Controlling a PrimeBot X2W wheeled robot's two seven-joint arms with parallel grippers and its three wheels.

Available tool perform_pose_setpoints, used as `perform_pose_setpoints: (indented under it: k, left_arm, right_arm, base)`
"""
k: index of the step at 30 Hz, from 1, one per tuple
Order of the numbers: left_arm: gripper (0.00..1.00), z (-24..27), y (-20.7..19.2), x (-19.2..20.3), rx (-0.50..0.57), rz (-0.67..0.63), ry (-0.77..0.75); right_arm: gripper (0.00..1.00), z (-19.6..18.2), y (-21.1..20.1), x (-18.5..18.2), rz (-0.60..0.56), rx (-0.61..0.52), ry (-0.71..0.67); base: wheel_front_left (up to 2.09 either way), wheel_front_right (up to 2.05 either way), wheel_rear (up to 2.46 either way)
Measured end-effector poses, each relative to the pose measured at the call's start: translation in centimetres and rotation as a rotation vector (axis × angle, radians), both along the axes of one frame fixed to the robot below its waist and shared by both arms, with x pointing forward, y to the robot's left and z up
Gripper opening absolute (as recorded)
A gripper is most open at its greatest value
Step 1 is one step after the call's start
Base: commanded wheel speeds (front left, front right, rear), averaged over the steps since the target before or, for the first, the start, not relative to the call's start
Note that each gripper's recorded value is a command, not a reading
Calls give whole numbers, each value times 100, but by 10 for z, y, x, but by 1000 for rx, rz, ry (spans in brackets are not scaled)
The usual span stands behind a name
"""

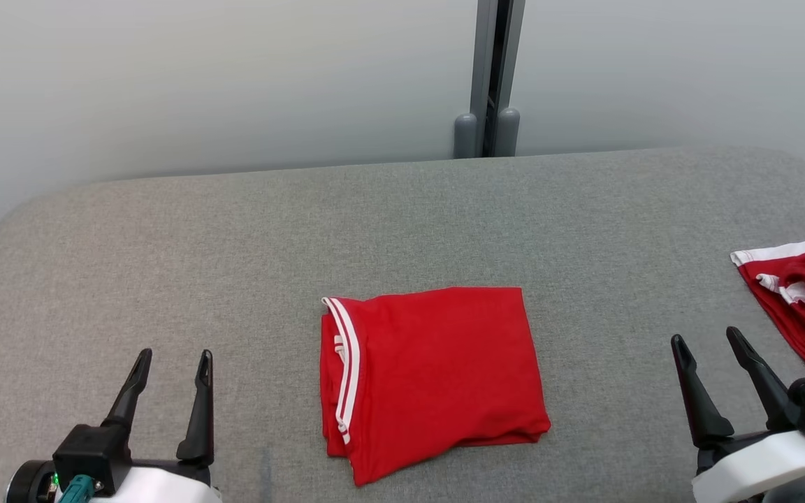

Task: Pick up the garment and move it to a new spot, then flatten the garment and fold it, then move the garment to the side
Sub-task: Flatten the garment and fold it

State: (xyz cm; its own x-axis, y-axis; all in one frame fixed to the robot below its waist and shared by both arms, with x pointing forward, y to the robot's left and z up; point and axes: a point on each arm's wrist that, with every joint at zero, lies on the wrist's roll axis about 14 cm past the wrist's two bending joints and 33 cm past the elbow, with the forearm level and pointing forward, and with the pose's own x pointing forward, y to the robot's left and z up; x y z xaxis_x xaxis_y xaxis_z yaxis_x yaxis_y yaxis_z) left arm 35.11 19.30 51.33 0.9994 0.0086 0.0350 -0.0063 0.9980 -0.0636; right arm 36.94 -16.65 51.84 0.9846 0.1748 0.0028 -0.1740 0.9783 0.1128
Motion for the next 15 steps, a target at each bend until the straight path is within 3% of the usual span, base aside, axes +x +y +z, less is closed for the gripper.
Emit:
perform_pose_setpoints:
  k: [15]
  left_arm:
    - [100, 0, -5, -10, 5, -17, 20]
  right_arm:
    - [100, 11, -10, -16, -41, 18, -24]
  base:
    - [0, 0, 0]
